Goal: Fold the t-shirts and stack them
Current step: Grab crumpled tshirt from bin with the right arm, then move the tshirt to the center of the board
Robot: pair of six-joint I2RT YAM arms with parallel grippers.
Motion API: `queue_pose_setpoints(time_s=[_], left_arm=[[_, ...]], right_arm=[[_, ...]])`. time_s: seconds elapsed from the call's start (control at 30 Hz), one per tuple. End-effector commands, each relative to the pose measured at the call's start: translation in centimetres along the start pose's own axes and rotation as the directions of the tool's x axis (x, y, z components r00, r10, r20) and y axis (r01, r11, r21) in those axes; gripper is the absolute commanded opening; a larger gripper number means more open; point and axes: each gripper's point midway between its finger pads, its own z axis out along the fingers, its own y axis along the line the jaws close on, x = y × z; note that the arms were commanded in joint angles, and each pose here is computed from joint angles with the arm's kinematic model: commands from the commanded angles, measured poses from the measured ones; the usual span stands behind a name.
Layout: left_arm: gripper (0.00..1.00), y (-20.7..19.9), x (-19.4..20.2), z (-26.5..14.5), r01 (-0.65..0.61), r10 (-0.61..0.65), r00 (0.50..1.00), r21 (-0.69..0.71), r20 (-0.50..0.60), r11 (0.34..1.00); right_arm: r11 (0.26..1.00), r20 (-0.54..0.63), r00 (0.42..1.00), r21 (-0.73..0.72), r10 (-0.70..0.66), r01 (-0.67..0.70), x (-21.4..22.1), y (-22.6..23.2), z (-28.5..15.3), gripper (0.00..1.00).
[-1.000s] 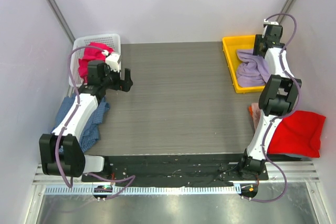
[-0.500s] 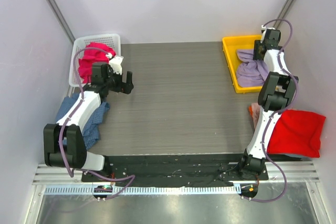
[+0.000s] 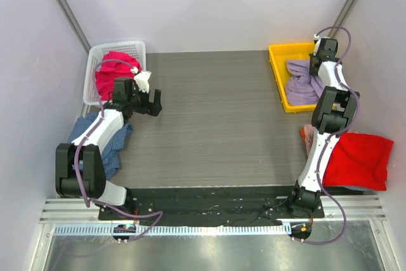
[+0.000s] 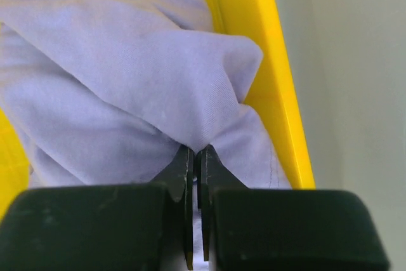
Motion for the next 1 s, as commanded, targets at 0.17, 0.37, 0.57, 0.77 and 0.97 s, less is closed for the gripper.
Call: queue_pose_setpoints(time_s=[0.17,0.37,0.57,0.77,0.97], left_arm=[[1.00,0.4,-3.1,-0.7,-0.034,0.035,0.996,-0.017,0.081,0.999],[1.00,0.4,-3.8,-0.8,-0.021,0.022,0.995,-0.018,0.095,1.000],[1.00,0.6,-4.6,-1.6,-0.032,0.036,0.992,-0.039,0.124,0.999],[1.00,0.8,-6.1,-2.9,-0.041,0.051,0.984,-0.064,0.173,0.997],[1.00,0.8,-6.3,-3.7,-0.049,0.063,0.981,-0.080,0.183,0.996]], right_arm=[[0.984,0.085,0.995,-0.174,0.051,-0.035,-4.7,2.3,-8.9,0.01],[0.964,0.324,0.946,-0.258,0.024,0.064,-12.7,4.5,-23.0,0.01],[0.909,0.493,0.870,-0.356,-0.014,0.216,-16.1,8.9,-34.8,0.01],[0.796,0.613,0.789,-0.454,-0.047,0.401,-15.8,16.0,-43.4,0.01],[0.625,0.554,0.826,-0.609,-0.105,0.488,-10.6,22.4,-44.3,0.01]])
